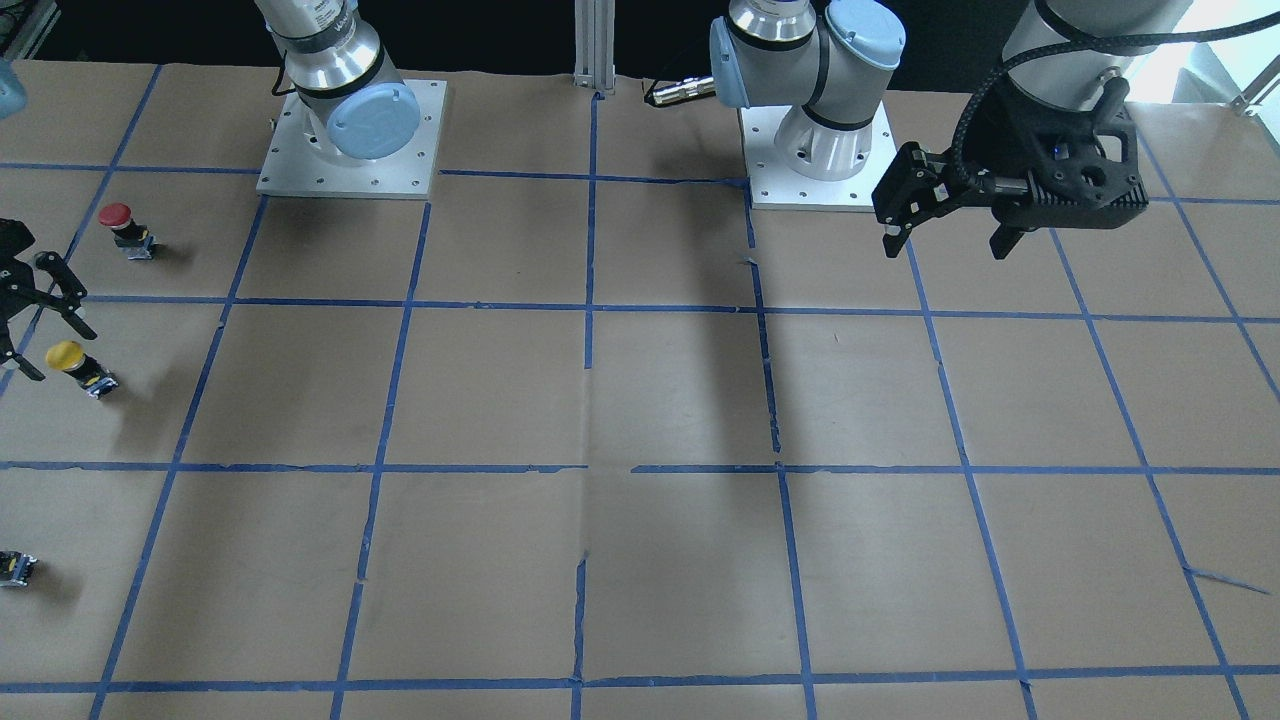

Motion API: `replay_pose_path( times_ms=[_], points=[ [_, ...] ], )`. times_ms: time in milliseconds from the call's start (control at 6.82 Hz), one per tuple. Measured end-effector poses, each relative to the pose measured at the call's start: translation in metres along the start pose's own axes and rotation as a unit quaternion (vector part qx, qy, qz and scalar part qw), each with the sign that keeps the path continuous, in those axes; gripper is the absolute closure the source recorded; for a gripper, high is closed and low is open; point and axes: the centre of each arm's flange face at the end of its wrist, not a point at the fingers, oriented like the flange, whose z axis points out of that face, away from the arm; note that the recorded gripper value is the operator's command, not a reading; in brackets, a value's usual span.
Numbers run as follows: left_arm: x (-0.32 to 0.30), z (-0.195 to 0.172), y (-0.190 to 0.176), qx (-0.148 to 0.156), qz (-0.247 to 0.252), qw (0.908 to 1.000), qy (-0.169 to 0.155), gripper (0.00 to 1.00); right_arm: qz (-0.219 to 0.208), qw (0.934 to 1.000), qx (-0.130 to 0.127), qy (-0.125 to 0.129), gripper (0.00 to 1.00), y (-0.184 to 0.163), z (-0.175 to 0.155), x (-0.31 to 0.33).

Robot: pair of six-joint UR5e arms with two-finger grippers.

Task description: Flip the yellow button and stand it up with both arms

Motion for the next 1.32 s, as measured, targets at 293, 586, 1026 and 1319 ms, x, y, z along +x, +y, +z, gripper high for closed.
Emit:
replay_pose_path(
  times_ms=[293,586,1026,1319],
  points=[
    [0.0,0.0,0.0,0.0,0.0,1.0,0.0,0.0,0.076,0.997,-0.015,-0.003,0.0,-0.002,-0.008,0.0],
    [-0.001,0.0,0.0,0.001,0.0,1.0,0.0,0.0,0.183,0.9805,-0.07,0.01,0.0,-0.017,-0.043,0.002],
    [0.0,0.0,0.0,0.002,0.0,1.0,0.0,0.0,0.383,0.9148,-0.129,-0.003,0.0,-0.096,-0.087,-0.022],
    [-0.002,0.001,-0.001,0.0,-0.001,1.0,0.0,0.0,0.459,0.8702,-0.176,0.028,0.0,-0.177,-0.095,-0.038]
  ],
)
